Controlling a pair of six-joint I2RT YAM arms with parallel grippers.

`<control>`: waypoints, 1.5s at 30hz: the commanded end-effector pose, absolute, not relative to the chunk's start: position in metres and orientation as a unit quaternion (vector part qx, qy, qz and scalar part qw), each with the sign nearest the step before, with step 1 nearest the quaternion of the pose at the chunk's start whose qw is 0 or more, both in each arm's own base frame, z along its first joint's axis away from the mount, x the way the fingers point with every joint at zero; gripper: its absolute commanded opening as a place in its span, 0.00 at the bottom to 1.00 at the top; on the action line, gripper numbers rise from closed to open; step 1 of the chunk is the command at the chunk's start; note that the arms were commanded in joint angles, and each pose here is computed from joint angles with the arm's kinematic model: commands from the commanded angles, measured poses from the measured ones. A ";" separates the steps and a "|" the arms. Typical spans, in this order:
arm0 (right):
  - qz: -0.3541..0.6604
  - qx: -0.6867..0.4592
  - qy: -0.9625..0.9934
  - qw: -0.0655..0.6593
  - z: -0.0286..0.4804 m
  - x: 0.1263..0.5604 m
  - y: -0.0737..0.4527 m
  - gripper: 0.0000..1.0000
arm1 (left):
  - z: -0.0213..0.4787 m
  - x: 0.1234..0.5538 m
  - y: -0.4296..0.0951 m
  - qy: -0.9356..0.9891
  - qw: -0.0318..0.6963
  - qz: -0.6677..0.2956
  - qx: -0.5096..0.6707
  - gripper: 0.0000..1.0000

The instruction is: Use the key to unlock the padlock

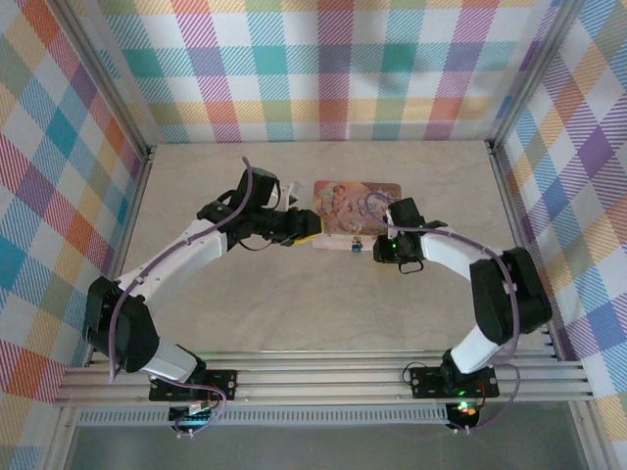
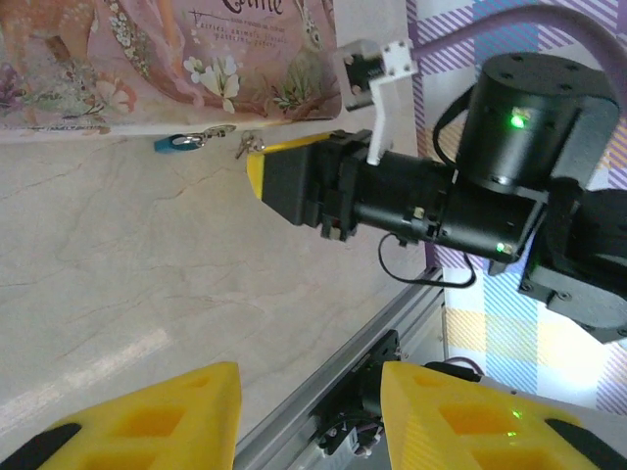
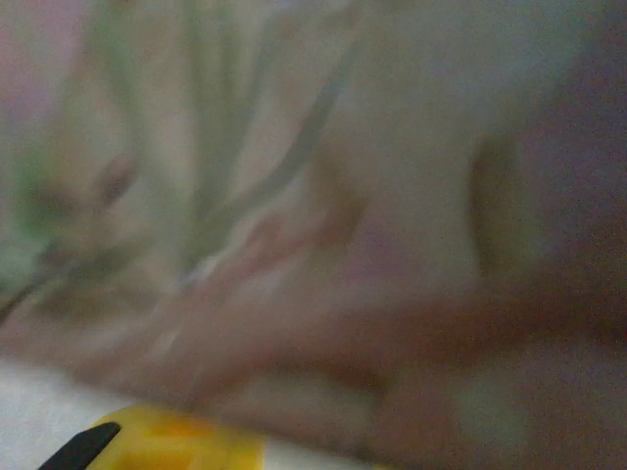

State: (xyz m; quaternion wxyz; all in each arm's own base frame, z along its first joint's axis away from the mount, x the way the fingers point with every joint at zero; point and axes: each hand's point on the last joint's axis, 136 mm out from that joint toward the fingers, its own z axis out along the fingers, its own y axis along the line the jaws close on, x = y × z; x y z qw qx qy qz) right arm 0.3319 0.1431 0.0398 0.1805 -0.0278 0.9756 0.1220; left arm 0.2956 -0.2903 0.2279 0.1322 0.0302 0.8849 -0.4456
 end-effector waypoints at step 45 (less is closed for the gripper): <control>0.114 0.005 0.987 0.112 0.018 0.339 0.128 0.13 | 0.231 0.301 -0.285 0.890 0.121 -0.437 0.040 0.41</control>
